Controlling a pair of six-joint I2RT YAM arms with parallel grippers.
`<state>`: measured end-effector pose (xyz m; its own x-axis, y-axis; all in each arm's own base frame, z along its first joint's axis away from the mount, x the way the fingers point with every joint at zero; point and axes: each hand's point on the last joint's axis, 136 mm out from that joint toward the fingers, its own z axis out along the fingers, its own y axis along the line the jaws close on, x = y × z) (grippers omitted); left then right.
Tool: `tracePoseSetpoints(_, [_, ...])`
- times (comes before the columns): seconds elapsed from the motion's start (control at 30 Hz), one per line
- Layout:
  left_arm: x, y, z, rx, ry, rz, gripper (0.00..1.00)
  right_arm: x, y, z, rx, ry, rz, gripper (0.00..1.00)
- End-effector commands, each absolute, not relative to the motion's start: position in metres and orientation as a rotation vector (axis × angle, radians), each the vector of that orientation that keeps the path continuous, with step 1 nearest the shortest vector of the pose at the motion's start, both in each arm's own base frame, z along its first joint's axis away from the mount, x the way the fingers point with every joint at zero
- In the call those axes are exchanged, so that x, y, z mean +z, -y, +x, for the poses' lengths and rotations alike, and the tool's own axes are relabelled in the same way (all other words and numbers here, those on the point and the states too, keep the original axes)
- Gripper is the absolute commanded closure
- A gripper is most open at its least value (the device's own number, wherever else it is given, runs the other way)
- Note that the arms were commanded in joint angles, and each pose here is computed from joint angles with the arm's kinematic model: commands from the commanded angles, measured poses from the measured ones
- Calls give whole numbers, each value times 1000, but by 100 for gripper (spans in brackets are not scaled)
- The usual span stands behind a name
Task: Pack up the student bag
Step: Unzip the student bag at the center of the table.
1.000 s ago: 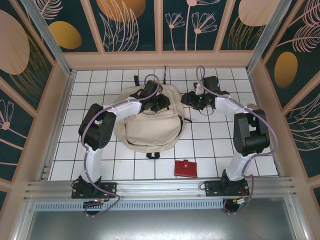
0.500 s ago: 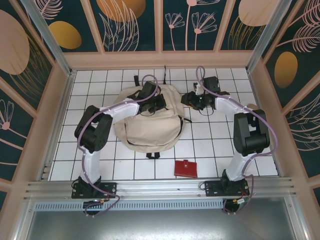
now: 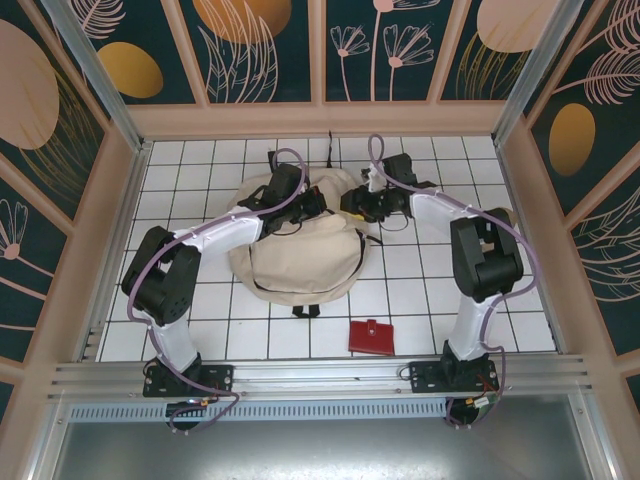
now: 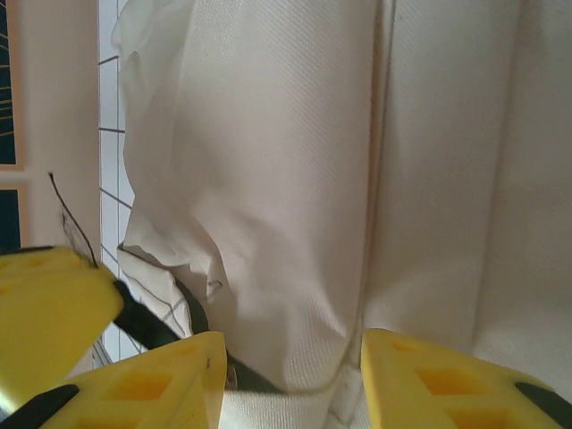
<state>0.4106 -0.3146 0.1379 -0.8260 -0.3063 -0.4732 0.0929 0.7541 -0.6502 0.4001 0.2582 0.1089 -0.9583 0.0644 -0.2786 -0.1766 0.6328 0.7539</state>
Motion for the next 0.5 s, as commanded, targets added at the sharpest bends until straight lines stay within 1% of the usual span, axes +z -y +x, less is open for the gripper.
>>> tracePoseSetpoints(0.0, [152, 315, 413, -936, -2322, -124, 100, 108, -267, 408, 1240, -2595, -94, 57])
tracePoseSetpoints(0.13, [151, 312, 412, -920, -2323, -126, 100, 103, -271, 415, 1202, -2619, -85, 61])
tracePoseSetpoints(0.3, [151, 308, 411, -903, -2320, -129, 100, 87, -262, 427, 1039, -2673, -32, 62])
tracePoseSetpoints(0.4, [150, 307, 410, -892, -2322, -125, 100, 80, -263, 426, 968, -2702, -46, 60])
tracePoseSetpoints(0.47, [150, 306, 411, -882, -2323, -132, 100, 74, -266, 422, 931, -2730, -55, 56])
